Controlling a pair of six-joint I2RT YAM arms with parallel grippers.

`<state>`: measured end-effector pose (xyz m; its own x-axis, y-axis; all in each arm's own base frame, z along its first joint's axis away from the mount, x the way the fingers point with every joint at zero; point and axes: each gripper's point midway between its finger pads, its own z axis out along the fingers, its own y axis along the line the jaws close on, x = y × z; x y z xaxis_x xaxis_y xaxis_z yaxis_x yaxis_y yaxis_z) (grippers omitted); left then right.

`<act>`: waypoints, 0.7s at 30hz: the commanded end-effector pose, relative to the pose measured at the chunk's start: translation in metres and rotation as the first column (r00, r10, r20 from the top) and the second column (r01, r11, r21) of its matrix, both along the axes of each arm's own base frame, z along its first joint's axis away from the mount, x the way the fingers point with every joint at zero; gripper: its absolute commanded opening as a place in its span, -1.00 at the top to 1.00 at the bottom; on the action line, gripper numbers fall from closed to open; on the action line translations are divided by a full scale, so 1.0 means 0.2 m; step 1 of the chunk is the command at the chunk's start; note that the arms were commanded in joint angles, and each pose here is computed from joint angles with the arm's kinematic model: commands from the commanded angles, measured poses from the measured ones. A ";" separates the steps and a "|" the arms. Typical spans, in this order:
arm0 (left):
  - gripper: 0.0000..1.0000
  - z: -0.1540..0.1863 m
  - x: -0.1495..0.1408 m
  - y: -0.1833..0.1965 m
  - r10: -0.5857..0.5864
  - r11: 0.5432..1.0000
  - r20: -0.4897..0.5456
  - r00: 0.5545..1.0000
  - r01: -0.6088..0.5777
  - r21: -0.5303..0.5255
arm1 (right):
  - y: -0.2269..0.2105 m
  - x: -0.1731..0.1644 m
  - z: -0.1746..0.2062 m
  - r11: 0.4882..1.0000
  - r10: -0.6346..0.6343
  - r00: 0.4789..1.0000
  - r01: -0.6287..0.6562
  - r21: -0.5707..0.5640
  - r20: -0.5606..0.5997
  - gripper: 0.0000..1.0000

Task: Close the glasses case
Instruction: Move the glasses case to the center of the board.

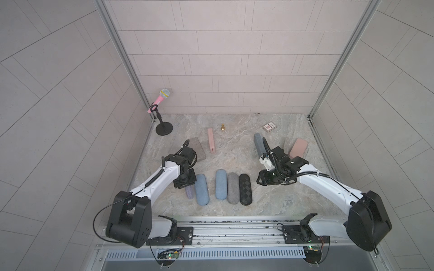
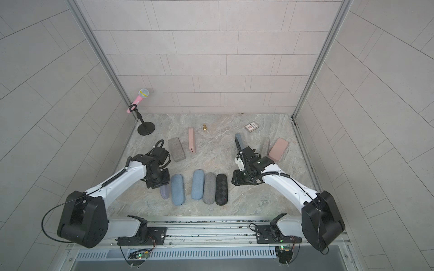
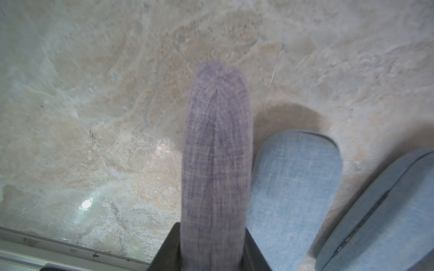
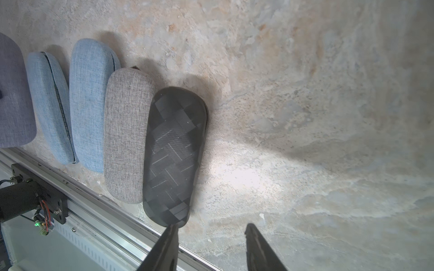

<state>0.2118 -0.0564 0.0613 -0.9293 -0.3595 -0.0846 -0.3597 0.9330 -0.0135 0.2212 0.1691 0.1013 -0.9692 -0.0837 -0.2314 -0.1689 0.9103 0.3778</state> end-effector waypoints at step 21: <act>0.43 -0.09 -0.01 -0.33 -0.117 0.992 0.097 0.988 0.122 -0.040 | -0.09 -0.09 0.02 0.998 -0.054 0.999 0.054 -0.021 -0.001 0.02</act>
<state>0.2024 -0.1124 0.0444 -0.9591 -0.2418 -0.1475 -0.2348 0.9700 -0.0630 0.2065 0.1575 0.1047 -0.9710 -0.0468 -0.2346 -0.1341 0.9186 0.3717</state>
